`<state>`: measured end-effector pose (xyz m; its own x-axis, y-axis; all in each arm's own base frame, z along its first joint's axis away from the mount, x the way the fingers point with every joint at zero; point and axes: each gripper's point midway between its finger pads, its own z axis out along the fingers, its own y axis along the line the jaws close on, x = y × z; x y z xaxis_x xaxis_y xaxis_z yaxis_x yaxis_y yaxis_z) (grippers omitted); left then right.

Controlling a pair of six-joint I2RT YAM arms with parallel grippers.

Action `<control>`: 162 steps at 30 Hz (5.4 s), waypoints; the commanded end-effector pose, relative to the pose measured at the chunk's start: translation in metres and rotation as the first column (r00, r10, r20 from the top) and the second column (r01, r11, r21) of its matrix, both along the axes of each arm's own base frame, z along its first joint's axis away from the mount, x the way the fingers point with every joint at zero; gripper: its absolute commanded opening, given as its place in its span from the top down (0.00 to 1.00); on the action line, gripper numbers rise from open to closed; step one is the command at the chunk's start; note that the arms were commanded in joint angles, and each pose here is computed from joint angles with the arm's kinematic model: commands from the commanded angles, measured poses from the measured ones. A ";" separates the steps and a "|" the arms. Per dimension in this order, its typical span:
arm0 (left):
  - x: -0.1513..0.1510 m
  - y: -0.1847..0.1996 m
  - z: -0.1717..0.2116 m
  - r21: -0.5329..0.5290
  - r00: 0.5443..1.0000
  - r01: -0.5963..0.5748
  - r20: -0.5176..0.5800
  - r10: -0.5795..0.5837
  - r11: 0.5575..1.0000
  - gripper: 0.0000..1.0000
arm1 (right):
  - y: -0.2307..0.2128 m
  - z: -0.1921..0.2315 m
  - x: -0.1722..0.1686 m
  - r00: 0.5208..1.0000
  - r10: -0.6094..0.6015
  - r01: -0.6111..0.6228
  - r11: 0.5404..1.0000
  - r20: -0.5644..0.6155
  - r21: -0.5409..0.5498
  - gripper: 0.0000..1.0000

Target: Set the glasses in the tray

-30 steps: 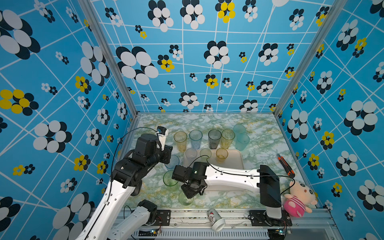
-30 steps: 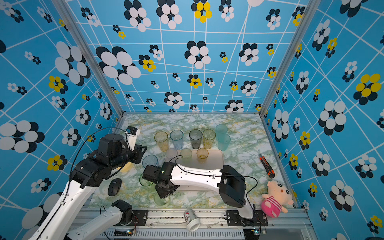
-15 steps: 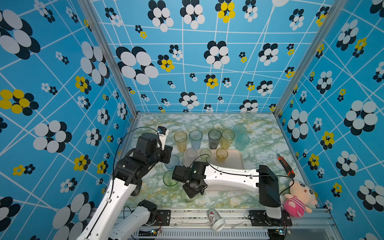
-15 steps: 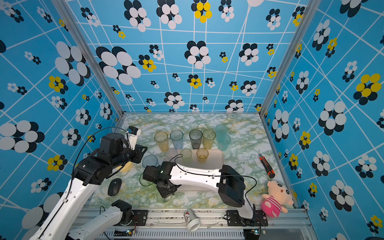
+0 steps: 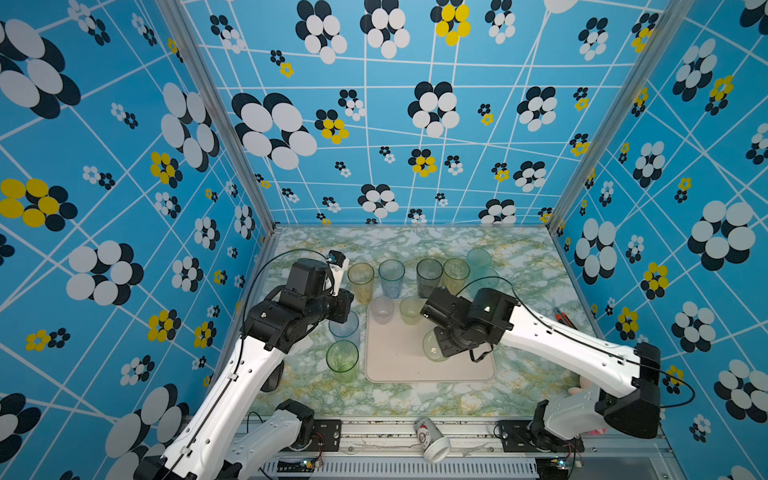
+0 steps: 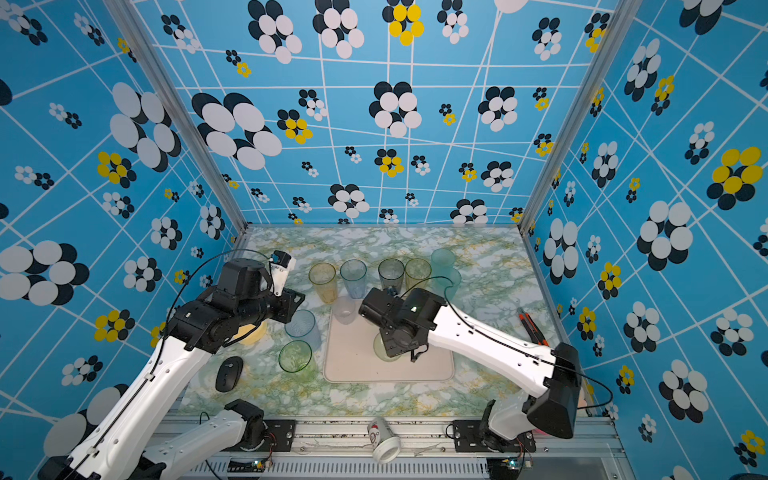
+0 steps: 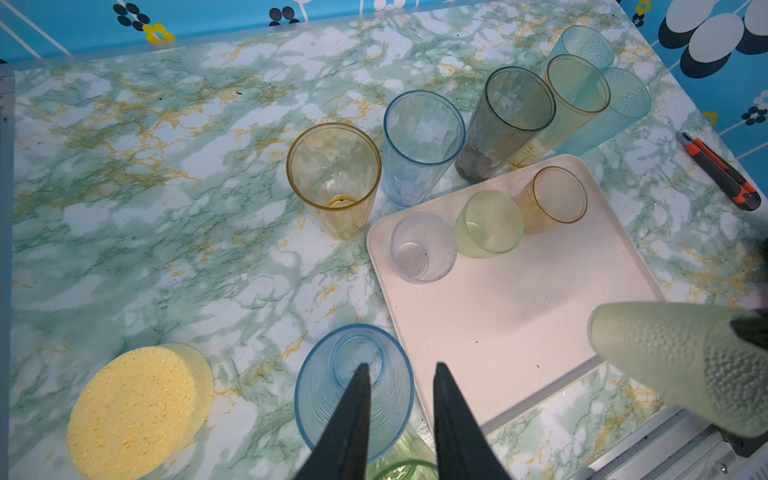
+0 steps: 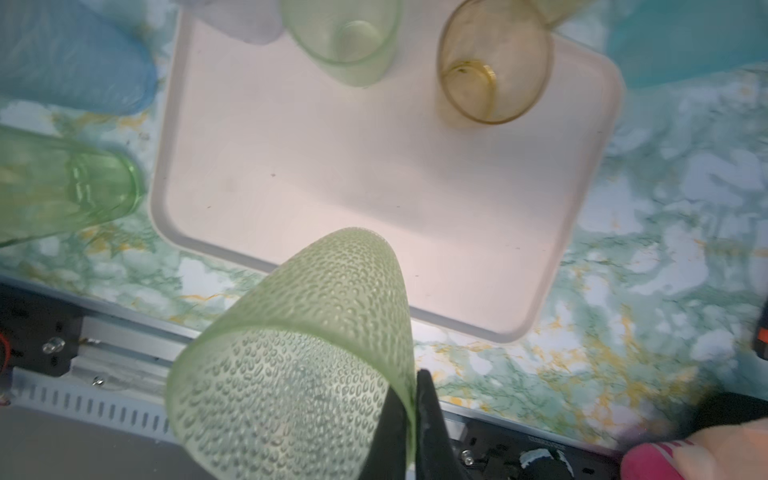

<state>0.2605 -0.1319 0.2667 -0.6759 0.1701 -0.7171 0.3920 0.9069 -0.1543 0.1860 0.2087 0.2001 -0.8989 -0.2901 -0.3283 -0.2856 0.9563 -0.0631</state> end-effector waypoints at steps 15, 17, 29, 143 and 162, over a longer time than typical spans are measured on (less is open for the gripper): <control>0.002 -0.104 -0.025 0.143 0.948 0.319 -0.060 -0.314 0.937 0.73 | -0.103 -0.018 0.074 0.964 -0.265 0.265 0.964 -0.018 0.029 0.99; -0.001 -0.110 -0.030 0.131 0.940 0.340 -0.074 -0.333 0.931 0.73 | -0.105 -0.026 0.083 0.961 -0.275 0.276 0.960 -0.035 0.041 0.99; -0.002 -0.119 -0.043 0.136 0.928 0.367 -0.124 -0.352 0.920 0.73 | -0.116 -0.059 0.125 0.941 -0.324 0.330 0.942 -0.100 0.055 0.99; 0.034 -0.103 -0.095 0.085 0.934 0.295 -0.235 -0.268 0.952 0.74 | 0.015 -0.145 0.113 0.915 -0.401 0.355 0.851 0.044 0.387 0.90; 0.026 -0.104 -0.103 0.058 0.919 0.316 -0.268 -0.290 0.947 0.74 | 0.010 -0.145 0.134 0.908 -0.413 0.362 0.857 0.068 0.367 0.90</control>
<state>0.2905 -0.2358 0.1655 -0.7347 0.4543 -0.5039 0.6036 0.7768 -0.1796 0.3077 0.2183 0.0482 -0.8687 0.2317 -0.4378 0.1101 0.9521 0.2854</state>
